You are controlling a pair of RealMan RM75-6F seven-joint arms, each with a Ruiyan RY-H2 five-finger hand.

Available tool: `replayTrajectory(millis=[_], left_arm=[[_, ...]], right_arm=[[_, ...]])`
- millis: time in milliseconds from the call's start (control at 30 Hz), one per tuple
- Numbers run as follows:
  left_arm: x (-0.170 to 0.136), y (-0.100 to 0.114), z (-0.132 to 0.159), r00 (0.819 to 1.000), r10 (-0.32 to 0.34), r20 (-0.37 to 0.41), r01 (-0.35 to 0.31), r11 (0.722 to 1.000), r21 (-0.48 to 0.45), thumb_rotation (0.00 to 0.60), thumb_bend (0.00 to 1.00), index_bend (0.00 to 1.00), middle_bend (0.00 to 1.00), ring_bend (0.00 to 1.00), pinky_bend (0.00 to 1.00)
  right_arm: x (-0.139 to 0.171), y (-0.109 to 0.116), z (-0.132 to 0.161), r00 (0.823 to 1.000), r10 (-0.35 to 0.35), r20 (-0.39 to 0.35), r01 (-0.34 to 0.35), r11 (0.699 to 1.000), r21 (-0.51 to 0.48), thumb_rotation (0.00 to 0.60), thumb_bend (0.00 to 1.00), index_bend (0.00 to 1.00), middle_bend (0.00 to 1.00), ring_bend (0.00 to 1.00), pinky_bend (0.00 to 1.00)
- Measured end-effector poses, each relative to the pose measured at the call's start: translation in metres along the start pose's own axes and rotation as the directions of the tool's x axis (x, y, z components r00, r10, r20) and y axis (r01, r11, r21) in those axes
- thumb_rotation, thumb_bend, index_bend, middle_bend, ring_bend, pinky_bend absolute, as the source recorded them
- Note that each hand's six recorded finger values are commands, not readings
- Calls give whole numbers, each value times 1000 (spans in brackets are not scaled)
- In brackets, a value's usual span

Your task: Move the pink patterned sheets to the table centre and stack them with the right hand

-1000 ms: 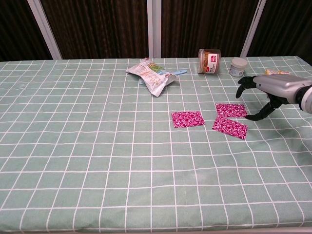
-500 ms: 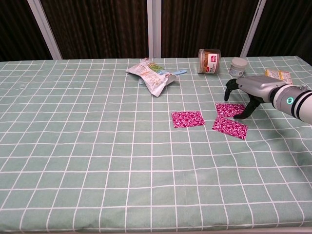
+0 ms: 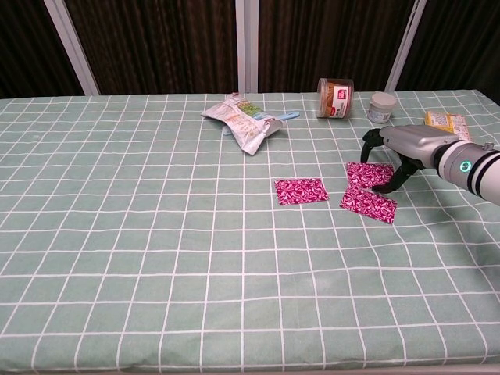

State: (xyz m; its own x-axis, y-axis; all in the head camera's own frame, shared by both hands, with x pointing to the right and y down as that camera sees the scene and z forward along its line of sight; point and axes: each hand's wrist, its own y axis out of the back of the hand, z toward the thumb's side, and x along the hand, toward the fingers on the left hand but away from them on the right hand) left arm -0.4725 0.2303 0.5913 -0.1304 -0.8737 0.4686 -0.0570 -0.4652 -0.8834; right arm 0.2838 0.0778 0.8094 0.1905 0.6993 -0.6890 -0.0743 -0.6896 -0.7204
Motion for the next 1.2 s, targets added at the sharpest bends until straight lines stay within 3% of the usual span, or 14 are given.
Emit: replayTrajectory(millis=[600,967,1200], left_arm=[[-1,-1,-1,1000,0,-1,0,1000,-1,600,18,233,124,109,126],[-1,-1,-2,1000,1,-5,-1,1000,-3,600,19,233,124,109,126],[-1,-1,-2,1000,2,-3,-2,1000,-3,600,19,233,124,110,126]], right_arm=[[1,-2,0,1000,9,4,-9,1000,14,534,142,289,66,0,2],[-2,-4,1,1000,17,11,-18,1000,17,530,142,394,72,0,2],[-2,3,0,1000,-5,7,5,1000,6,534,144,408,76,0,2]])
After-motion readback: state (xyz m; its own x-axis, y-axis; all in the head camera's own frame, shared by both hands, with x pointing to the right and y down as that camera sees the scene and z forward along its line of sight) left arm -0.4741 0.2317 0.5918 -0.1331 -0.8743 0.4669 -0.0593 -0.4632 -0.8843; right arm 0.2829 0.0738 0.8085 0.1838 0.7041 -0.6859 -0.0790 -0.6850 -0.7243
